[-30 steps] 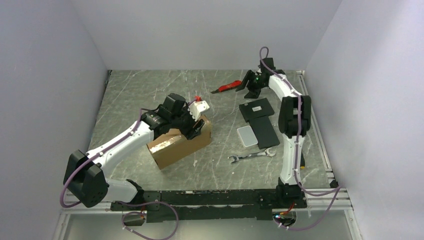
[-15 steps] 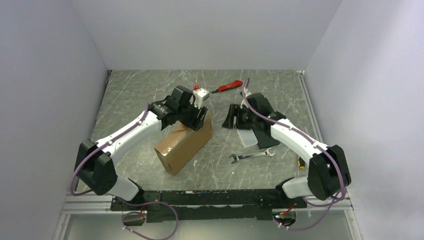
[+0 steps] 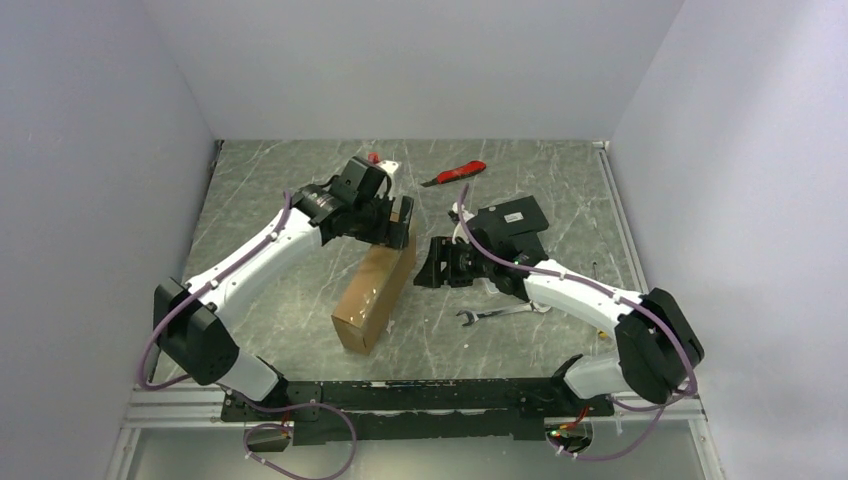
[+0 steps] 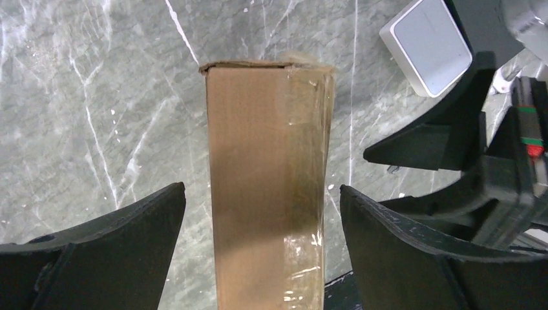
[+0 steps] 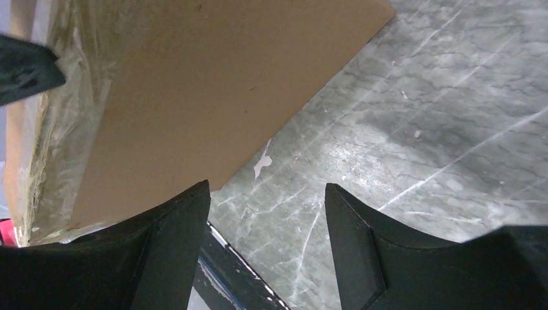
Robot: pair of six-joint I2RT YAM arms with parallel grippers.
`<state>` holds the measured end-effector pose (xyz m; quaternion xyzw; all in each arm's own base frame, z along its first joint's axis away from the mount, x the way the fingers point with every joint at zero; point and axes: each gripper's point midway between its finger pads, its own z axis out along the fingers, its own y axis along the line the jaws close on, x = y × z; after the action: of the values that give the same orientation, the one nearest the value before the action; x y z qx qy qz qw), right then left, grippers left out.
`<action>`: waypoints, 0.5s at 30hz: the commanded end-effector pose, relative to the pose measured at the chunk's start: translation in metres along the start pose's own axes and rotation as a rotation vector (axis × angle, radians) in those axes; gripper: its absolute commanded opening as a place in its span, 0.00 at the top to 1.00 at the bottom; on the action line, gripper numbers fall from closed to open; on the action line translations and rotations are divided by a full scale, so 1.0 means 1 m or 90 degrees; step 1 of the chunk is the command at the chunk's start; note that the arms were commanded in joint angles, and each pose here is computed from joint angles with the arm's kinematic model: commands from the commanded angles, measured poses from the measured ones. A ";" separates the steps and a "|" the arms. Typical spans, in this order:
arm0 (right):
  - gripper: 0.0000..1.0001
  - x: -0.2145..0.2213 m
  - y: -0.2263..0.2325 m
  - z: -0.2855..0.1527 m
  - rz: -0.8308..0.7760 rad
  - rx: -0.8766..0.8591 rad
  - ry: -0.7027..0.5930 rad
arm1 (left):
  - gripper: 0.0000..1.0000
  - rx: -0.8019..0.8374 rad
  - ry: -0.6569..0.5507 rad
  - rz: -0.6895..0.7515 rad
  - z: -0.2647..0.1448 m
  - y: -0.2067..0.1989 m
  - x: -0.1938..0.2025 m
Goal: Unpack the express box
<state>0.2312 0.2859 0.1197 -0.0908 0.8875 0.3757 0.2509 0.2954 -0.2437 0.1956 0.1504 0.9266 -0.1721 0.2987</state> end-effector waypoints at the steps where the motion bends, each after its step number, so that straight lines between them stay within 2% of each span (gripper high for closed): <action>1: 0.32 -0.024 0.031 0.007 0.005 -0.062 -0.041 | 0.08 -0.036 0.006 0.020 -0.027 -0.001 0.007; 5: 0.33 -0.023 0.033 0.012 0.023 -0.078 -0.043 | 0.08 -0.089 0.017 0.049 -0.034 0.001 0.022; 9: 0.34 -0.016 0.032 0.018 0.036 -0.089 -0.025 | 0.07 -0.077 0.041 0.059 -0.033 -0.002 0.036; 12: 0.35 -0.013 0.033 0.019 0.038 -0.094 -0.019 | 0.11 -0.059 0.060 0.056 -0.030 -0.007 0.043; 15: 0.35 -0.015 0.033 0.015 0.028 -0.085 -0.024 | 0.16 -0.085 0.047 0.037 -0.032 0.006 0.038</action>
<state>0.2350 0.3121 0.1200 -0.0700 0.8745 0.4202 0.2319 0.2487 -0.2330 0.1876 0.1902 0.9397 -0.1035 0.2647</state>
